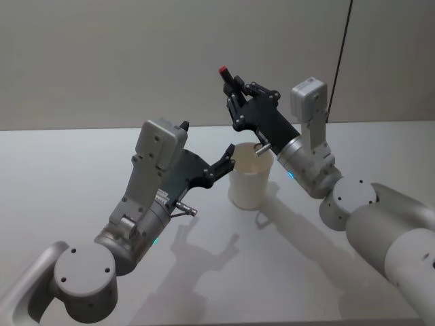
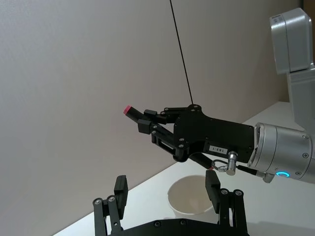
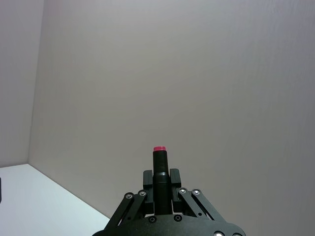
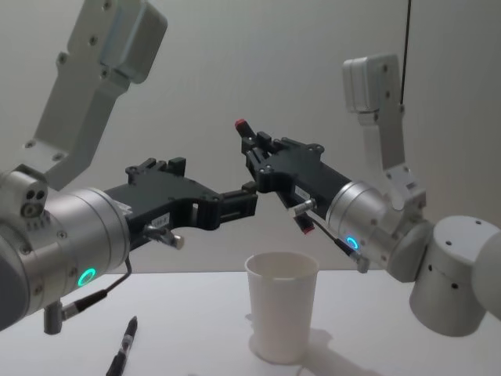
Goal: Place the pen into the pen holder.
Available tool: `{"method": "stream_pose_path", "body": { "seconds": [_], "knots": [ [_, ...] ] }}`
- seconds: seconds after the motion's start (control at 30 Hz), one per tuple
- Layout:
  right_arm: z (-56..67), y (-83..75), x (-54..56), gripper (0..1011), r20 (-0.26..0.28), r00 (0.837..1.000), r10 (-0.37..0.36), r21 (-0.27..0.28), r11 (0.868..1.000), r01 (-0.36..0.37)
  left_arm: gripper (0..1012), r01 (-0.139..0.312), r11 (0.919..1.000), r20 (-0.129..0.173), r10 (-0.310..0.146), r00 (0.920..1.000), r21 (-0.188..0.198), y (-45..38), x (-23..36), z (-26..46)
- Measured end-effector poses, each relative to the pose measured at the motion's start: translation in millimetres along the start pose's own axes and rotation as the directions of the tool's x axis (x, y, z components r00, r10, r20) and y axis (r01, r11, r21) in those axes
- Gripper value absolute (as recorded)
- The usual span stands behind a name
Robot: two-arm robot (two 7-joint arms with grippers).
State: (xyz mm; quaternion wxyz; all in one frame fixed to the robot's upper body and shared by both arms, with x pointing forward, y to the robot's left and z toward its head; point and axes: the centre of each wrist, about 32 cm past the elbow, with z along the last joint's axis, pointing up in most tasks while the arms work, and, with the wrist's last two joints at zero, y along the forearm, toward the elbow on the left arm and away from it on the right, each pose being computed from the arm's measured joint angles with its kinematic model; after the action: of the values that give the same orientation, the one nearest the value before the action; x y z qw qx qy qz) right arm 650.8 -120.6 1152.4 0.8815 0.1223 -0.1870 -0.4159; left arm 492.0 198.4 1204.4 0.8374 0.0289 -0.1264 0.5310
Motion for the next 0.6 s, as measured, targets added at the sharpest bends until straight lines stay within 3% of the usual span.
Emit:
{"method": "stream_pose_path", "body": {
  "seconds": [0.23, 0.43, 0.53, 0.6],
  "knots": [
    [0.4, -0.1, 1.0, 185, 0.011, 1.0, 0.003, 0.007, 1.0, -0.003, 1004, 0.0, 1.0, 0.0, 0.0, 1.0, 0.0, 0.0, 0.0, 0.0],
    [0.6, -0.2, 1.9, 301, 0.018, 1.0, -0.001, 0.008, 1.0, 0.0, 1004, 0.0, 1.0, 0.0, 0.0, 1.0, 0.0, 0.0, 0.0, 0.0],
    [0.8, -0.3, 2.6, 433, 0.021, 1.0, -0.006, 0.007, 1.0, 0.006, 1004, 0.0, 1.0, 0.0, 0.0, 1.0, 0.0, 0.0, 0.0, 0.0],
    [0.9, -0.3, 2.9, 464, 0.021, 1.0, -0.009, 0.007, 1.0, 0.009, 1004, 0.0, 1.0, 0.0, 0.0, 1.0, 0.0, 0.0, 0.0, 0.0]
  ]
}}
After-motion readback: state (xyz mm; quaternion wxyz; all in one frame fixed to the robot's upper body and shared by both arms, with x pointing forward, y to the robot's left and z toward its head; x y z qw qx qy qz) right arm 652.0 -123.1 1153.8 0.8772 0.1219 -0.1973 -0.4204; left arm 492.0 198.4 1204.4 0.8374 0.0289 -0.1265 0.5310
